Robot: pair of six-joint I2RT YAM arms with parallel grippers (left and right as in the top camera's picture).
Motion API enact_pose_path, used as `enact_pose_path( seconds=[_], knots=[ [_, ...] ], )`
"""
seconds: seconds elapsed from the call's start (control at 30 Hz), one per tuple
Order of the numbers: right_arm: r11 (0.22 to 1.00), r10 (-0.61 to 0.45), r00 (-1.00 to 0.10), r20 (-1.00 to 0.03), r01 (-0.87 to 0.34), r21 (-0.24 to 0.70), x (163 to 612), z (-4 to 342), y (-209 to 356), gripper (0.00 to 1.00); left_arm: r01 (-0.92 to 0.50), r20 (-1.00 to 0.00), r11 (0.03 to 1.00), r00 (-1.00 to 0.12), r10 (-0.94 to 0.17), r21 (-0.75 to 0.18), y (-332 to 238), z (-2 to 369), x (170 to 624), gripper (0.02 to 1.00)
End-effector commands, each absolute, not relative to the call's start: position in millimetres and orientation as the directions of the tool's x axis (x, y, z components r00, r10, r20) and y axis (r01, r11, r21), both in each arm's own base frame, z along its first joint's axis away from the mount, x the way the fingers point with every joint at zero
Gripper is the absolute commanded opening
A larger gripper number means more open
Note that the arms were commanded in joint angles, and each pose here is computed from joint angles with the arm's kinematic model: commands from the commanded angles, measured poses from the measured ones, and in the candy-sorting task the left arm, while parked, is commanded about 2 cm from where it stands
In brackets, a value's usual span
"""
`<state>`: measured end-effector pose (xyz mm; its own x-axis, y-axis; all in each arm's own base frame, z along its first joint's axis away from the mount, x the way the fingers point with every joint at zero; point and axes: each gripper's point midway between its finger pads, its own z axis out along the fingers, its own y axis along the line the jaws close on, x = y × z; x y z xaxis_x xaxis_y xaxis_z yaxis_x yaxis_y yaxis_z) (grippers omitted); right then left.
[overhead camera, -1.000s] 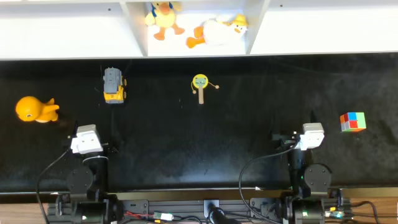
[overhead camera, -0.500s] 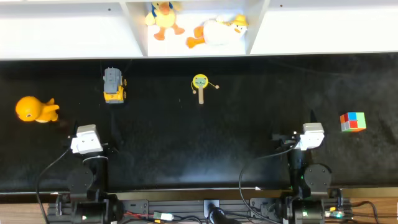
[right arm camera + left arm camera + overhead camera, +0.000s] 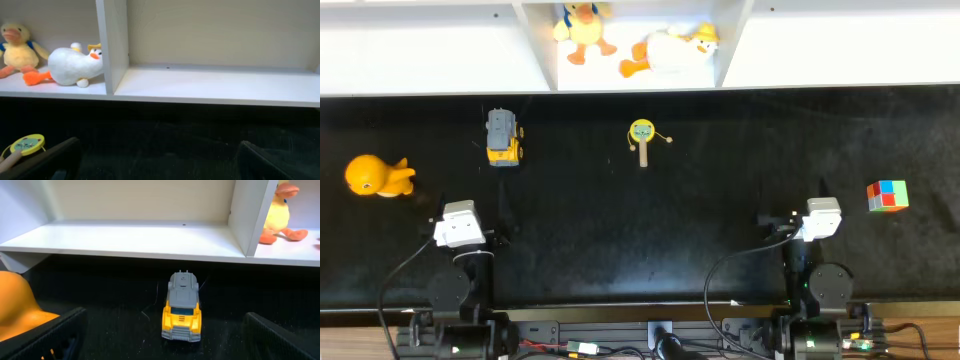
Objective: Store Toys
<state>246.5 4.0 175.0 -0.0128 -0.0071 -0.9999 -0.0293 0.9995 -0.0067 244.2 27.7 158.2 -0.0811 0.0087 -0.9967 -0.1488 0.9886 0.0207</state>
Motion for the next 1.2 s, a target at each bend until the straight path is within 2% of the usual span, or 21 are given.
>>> enact_pose_path(
  seconds=[0.03,0.17,0.53,0.7,1.0,1.1,1.2],
  knots=[
    [1.000,0.004,-0.012,-1.000,-0.016,0.004,246.8,171.7,1.4,0.996,-0.154,-0.997,0.987,-0.075,0.028,0.039,28.4,158.6,243.8,0.996],
    [1.000,0.004,-0.012,-1.000,-0.016,0.004,246.8,171.7,1.4,0.996,-0.150,-0.995,0.988,-0.100,0.027,0.042,27.8,159.0,241.6,0.998],
    [1.000,0.004,-0.012,-1.000,-0.016,0.004,246.8,171.7,1.4,0.996,-0.105,-0.966,0.994,-0.258,0.009,0.037,20.8,172.9,227.9,0.998],
    [1.000,0.004,-0.012,-1.000,-0.016,0.004,246.8,171.7,1.4,0.996,-0.175,-0.946,0.985,-0.317,-0.064,-0.008,32.8,181.8,213.0,0.998],
    [1.000,0.004,-0.012,-1.000,-0.017,0.004,246.8,171.7,1.5,0.996,-0.208,-0.916,0.978,-0.387,-0.107,-0.027,40.0,187.7,204.3,0.998],
    [1.000,0.004,-0.012,-1.000,-0.016,0.004,246.8,171.7,1.4,0.996,-0.261,-0.897,0.961,-0.400,-0.190,-0.087,45.7,193.7,200.8,0.996],
    [1.000,0.004,-0.013,-1.000,-0.016,0.004,246.8,171.6,1.4,0.993,-0.300,-0.878,0.949,-0.423,-0.225,-0.098,51.2,198.5,194.8,0.998]
  ],
)
